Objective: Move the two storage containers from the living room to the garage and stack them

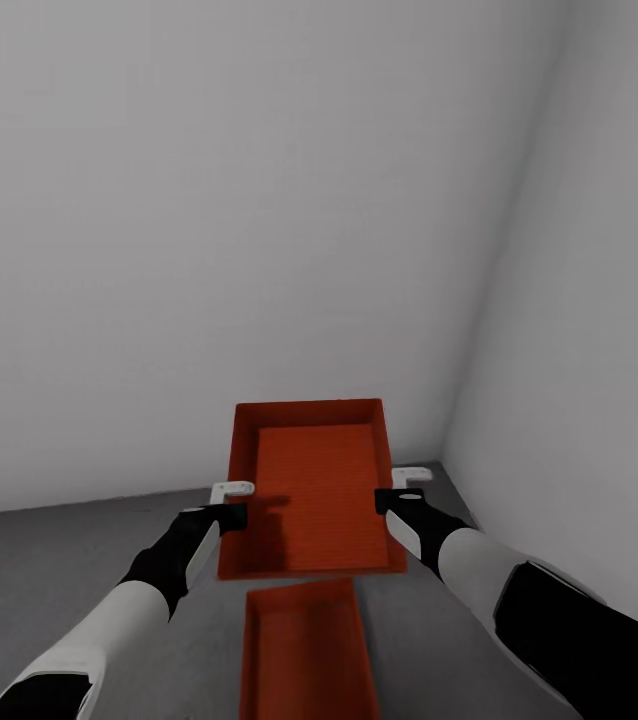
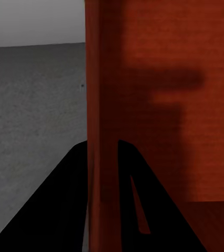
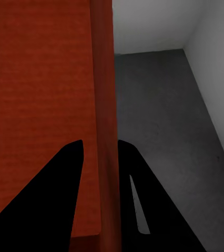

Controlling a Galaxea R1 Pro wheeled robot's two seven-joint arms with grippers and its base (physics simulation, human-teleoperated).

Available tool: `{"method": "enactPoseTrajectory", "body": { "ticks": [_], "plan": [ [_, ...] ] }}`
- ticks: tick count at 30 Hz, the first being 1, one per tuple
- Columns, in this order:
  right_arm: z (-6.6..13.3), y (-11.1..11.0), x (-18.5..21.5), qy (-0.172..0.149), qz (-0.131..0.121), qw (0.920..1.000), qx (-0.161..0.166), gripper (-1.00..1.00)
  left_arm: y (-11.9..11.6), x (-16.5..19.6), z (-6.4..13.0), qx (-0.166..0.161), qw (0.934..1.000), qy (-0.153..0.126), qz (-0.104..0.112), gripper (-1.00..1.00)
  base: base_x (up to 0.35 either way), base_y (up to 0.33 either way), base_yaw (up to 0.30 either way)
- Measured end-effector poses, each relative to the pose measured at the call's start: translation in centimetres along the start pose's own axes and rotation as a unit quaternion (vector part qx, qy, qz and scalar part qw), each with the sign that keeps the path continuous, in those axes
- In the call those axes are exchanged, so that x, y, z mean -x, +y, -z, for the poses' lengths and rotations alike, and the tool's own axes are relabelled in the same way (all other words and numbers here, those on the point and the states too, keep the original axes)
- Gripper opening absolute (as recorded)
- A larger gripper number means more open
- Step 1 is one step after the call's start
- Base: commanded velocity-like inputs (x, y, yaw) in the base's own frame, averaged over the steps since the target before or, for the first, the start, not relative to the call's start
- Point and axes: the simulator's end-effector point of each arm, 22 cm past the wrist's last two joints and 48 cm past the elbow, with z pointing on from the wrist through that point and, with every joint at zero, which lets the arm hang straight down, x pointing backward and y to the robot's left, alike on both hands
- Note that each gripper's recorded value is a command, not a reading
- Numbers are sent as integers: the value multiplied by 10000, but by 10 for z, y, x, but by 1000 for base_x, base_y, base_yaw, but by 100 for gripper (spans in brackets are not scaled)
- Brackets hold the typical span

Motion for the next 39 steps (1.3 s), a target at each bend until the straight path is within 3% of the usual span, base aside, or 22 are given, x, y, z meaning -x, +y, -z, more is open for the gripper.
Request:
{"method": "enactPoseTrajectory", "body": {
  "ticks": [10, 39],
  "plan": [
    [0, 0, 0, 0, 0, 10000, 0, -100, 0, 0, 0, 0, 10000, 0, 0, -100, 0, 0, 193],
    [0, -1, 1, -17, 22, 10000, -8, -100, -1, -2, -1, -10, 10000, -16, 23, -100, 0, 0, 3]
  ]
}}
